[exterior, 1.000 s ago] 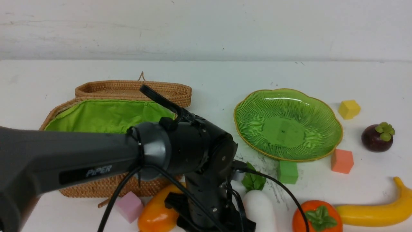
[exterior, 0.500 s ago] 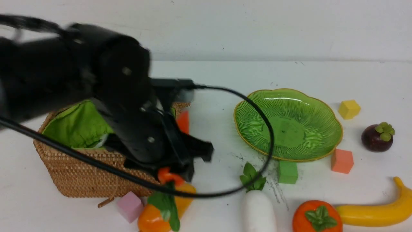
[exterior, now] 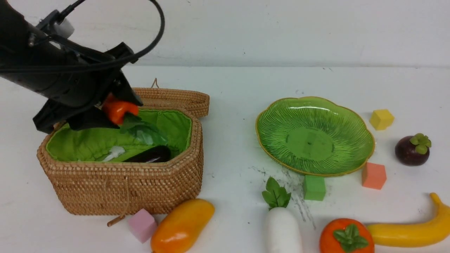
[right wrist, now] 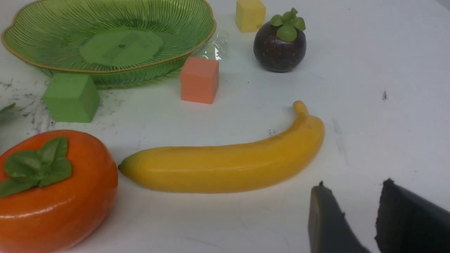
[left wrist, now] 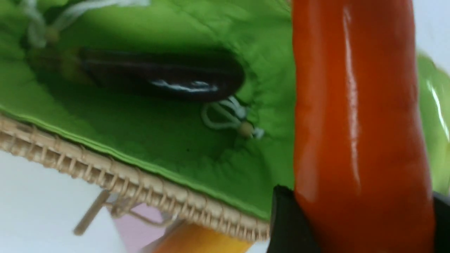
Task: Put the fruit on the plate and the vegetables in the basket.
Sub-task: Use the left arm to grab a carrot and put it into the left basket, then grab the mango with your left arm and place it on the right plate
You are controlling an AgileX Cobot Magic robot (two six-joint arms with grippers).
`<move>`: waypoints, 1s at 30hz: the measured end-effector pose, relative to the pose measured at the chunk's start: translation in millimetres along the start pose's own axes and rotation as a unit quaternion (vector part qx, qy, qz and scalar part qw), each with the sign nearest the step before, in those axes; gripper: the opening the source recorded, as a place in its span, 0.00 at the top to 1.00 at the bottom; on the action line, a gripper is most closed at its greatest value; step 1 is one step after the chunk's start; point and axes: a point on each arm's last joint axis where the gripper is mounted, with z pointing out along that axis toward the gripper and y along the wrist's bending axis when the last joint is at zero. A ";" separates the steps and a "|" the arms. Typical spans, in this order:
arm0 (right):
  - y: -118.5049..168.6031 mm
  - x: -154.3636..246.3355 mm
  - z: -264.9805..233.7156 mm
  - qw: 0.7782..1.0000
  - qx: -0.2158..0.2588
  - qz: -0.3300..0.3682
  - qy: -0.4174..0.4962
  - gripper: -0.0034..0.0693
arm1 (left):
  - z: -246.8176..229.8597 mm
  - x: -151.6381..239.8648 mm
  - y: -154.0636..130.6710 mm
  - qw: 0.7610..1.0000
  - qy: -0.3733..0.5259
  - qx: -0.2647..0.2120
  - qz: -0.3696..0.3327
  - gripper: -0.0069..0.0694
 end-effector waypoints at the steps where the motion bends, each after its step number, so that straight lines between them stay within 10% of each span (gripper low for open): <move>1: 0.0 0.0 0.0 1.000 0.000 0.000 0.000 0.62 | 4.0 -0.9 0.4 1.000 0.000 -0.002 -0.015 0.39; 10: 0.0 0.0 0.0 1.000 0.000 0.000 0.000 0.62 | 44.2 -7.1 9.2 0.996 0.008 -0.041 -0.084 0.37; 19: 0.0 0.0 0.0 1.000 0.000 0.000 0.000 0.62 | 44.8 -10.5 8.2 0.998 -0.009 -0.034 -0.055 0.13; 30: 0.0 0.0 0.0 1.000 0.000 0.000 0.000 0.62 | 40.8 1.4 3.9 0.998 0.054 -0.011 0.011 0.19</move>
